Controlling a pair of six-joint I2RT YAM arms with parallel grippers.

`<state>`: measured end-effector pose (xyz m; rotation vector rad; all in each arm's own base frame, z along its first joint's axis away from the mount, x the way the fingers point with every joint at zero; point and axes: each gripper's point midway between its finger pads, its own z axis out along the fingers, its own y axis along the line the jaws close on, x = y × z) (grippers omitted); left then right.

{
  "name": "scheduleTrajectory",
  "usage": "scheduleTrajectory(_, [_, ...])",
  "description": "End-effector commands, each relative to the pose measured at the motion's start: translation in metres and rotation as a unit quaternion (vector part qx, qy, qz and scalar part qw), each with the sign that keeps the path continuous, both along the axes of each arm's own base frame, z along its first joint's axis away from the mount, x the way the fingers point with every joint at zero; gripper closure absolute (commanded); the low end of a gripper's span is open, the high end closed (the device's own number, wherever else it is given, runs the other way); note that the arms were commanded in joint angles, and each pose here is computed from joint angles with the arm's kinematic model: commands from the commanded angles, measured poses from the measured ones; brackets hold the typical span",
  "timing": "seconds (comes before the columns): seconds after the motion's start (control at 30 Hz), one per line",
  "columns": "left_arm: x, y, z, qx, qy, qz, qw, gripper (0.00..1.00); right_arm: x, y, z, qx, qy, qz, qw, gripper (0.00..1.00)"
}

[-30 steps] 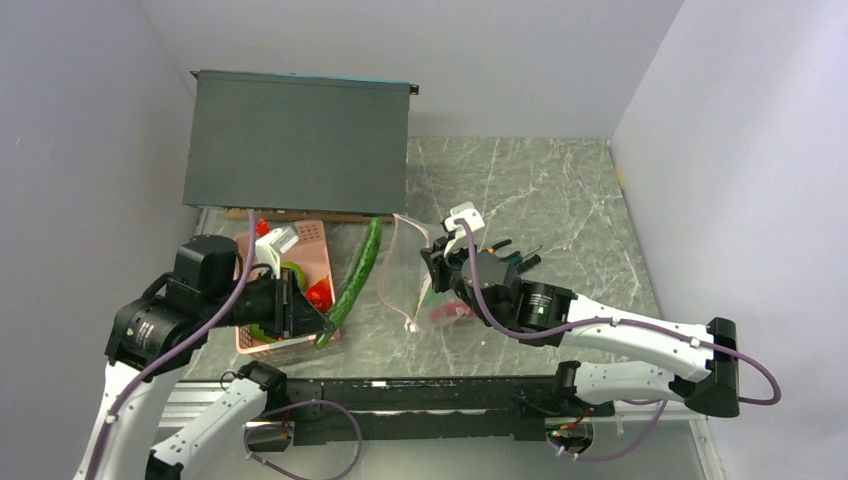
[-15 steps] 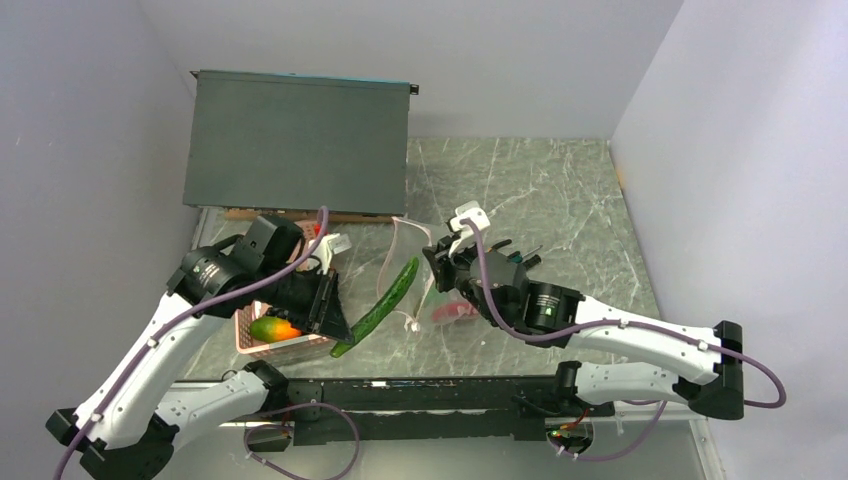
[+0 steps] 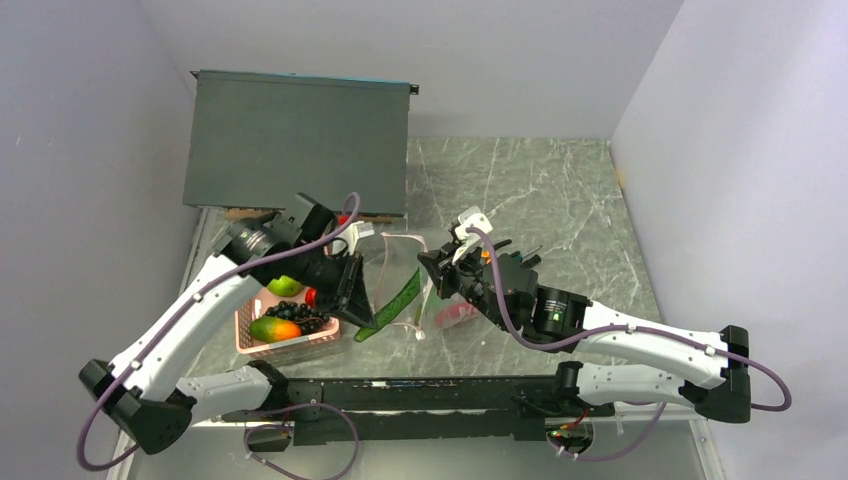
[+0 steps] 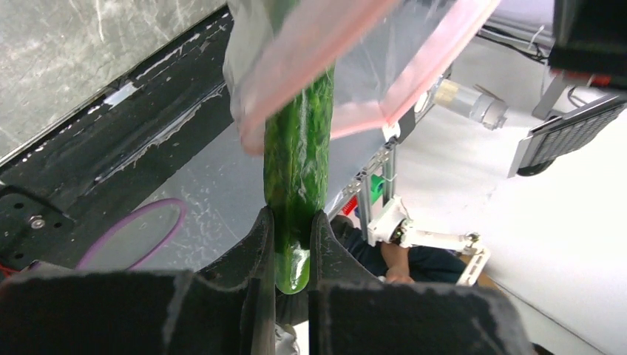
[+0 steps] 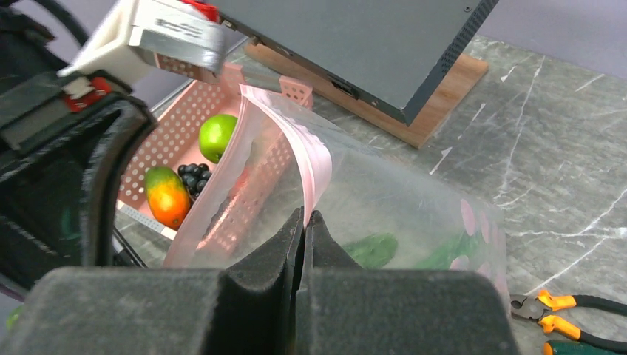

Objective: Place the food in the zip-top bag and seal the zipper
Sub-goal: Place the fake vegetable in the zipper food storage bag.

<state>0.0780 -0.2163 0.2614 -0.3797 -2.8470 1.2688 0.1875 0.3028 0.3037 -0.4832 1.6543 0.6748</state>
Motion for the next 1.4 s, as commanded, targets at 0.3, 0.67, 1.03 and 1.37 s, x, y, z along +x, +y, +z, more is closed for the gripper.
scheduleTrajectory(0.3, [0.041,-0.041,0.025,-0.037,0.023,0.019,0.999,0.89,-0.004,0.005,0.018,0.033,-0.014,0.015,0.999,1.00])
scheduleTrajectory(0.67, [0.057,-0.058,0.019,-0.044,0.050,0.025,0.997,0.81,-0.001,0.002,0.019,0.032,-0.017,0.003,0.999,1.00])
scheduleTrajectory(1.03, [0.054,-0.056,0.019,-0.077,0.012,0.039,0.996,0.45,0.003,-0.001,0.016,0.030,-0.015,-0.011,0.999,1.00])
scheduleTrajectory(1.37, [0.051,-0.037,0.042,-0.124,-0.099,0.085,0.984,0.42,0.005,-0.005,0.011,0.028,-0.014,-0.025,0.999,1.00])
